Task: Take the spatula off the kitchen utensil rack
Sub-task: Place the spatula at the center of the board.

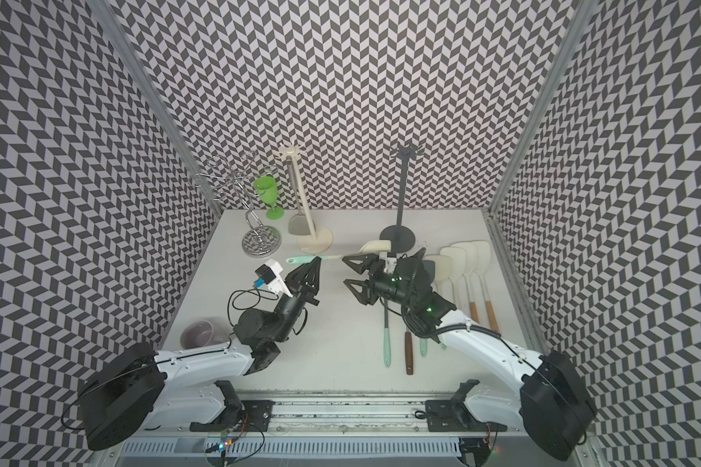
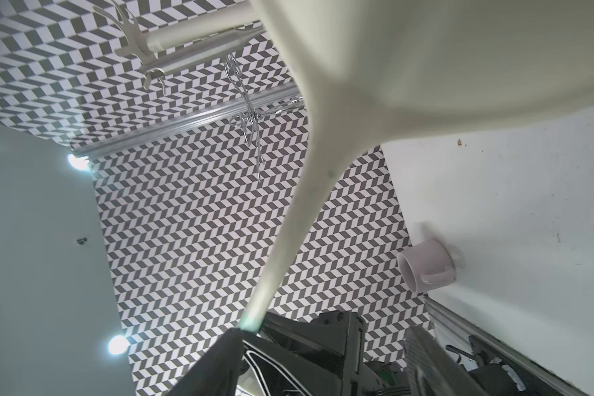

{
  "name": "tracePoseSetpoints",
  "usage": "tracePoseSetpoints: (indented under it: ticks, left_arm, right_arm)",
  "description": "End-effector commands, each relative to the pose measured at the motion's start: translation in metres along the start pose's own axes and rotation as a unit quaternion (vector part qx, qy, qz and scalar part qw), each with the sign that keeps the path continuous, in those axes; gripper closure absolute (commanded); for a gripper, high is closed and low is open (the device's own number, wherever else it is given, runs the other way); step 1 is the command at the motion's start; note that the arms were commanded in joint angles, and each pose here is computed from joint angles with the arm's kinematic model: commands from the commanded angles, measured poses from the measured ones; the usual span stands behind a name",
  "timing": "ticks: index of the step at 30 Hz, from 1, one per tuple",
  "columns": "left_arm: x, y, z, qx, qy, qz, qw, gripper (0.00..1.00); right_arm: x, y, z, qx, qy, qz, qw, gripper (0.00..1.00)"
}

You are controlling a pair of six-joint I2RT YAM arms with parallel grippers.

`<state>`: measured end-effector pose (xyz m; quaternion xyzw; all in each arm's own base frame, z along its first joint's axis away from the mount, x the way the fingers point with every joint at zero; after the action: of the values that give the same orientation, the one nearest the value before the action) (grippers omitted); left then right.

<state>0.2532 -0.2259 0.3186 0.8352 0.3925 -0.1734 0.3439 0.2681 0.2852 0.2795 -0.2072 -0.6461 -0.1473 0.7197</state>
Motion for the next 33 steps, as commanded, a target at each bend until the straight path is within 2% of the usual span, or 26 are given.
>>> tracePoseSetpoints:
  ticks: [1, 12, 28, 33]
  left_arm:
    - [-0.008, -0.004, -0.013, -0.030, 0.005, 0.012, 0.999, 1.00]
    - [-0.014, -0.013, -0.011, -0.028, 0.009, 0.024, 0.999, 1.00]
    - [-0.017, -0.019, -0.006, -0.024, 0.004, 0.028, 0.999, 1.00]
    - [-0.016, -0.021, -0.002, -0.017, -0.006, 0.029, 0.999, 1.00]
  right_arm:
    - [0.032, -0.006, -0.003, -0.011, 0.030, -0.062, 0.998, 0.30]
    - [0.036, 0.012, -0.006, -0.002, 0.061, -0.047, 0.997, 0.48]
    - [0.031, 0.025, -0.013, -0.019, 0.066, -0.014, 0.998, 1.00]
    - [0.033, 0.026, -0.017, -0.032, 0.065, -0.011, 0.997, 1.00]
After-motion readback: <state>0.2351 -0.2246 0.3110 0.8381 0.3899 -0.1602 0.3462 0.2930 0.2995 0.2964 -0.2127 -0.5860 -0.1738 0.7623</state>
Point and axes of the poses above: each gripper's point midway between its finger pads, its own y axis out along the fingers, its own x axis along the line the jaws close on, z = x × y, the point moved 2 cm from there along -y, back along the fingers, and after that the axes turned 12 degrees about -y, right-handed, at the moved point
